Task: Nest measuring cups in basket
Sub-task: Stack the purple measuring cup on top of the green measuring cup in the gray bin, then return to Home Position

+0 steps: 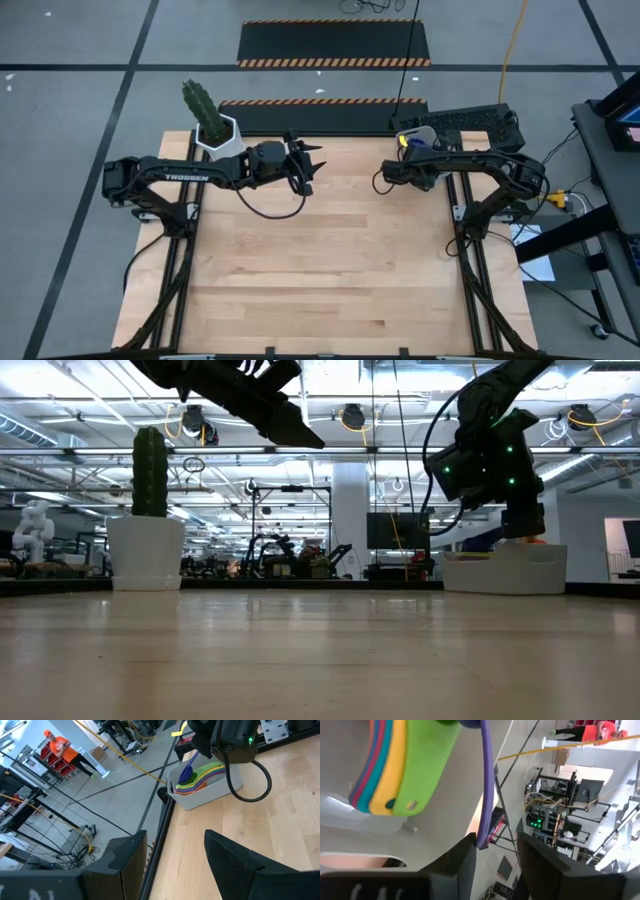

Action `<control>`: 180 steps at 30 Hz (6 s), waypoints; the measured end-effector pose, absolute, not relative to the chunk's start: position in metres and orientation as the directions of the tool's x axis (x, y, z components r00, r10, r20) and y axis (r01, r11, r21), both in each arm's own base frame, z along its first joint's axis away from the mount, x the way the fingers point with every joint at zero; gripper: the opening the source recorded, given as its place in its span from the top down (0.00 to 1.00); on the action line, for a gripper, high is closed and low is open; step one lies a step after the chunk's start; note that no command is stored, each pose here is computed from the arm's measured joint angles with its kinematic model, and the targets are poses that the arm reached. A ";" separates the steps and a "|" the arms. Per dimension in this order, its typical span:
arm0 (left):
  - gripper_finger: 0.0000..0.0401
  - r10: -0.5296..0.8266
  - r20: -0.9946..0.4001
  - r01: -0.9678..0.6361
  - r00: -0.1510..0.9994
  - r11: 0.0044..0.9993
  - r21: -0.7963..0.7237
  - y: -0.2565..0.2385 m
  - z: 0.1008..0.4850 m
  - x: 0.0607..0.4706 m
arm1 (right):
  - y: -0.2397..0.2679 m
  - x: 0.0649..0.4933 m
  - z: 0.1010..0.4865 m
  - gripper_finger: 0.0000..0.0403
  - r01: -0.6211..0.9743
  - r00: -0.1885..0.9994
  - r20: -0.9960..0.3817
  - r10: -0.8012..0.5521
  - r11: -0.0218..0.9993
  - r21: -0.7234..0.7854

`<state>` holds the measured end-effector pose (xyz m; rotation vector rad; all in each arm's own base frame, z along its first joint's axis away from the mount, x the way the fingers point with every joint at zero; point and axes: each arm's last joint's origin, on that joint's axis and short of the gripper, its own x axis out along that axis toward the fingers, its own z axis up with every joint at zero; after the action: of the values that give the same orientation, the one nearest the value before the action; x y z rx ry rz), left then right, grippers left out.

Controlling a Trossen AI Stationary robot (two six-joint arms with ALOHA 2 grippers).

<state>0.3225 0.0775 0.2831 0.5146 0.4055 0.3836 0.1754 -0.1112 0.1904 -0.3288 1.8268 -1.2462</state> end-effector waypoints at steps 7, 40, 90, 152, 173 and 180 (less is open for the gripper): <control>0.50 0.441 -0.274 -0.243 0.854 0.806 0.540 0.075 0.283 0.323 | -0.107 0.171 0.191 0.59 0.305 -0.620 -0.549 -0.561 0.472 -0.827; 0.94 0.372 -0.426 -0.207 0.825 0.899 0.385 0.062 0.299 0.287 | -0.037 0.172 0.268 0.99 0.657 0.205 -0.699 -0.685 0.626 -0.420; 0.98 0.261 -0.215 -0.230 0.941 0.960 0.159 0.020 0.234 0.183 | -0.005 0.137 0.154 1.00 0.126 0.972 -0.151 -0.178 0.944 -0.304; 0.97 0.152 -0.215 -0.143 0.965 0.988 0.059 -0.022 0.231 0.180 | 0.006 0.097 0.169 1.00 -0.010 1.000 0.021 0.014 0.988 -0.156; 0.98 0.154 -0.149 -0.139 0.977 0.985 0.106 -0.017 0.209 0.156 | 0.006 0.097 0.170 1.00 -0.007 1.000 0.022 0.011 0.985 -0.173; 0.96 0.132 -0.064 -0.127 0.989 0.988 0.089 -0.017 0.203 0.143 | 0.006 0.097 0.170 1.00 -0.007 1.000 0.022 0.011 0.985 -0.173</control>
<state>0.1430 -0.0174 0.2027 0.0845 0.0696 0.1302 0.0972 0.0063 0.1696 -0.1742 -0.0234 0.0094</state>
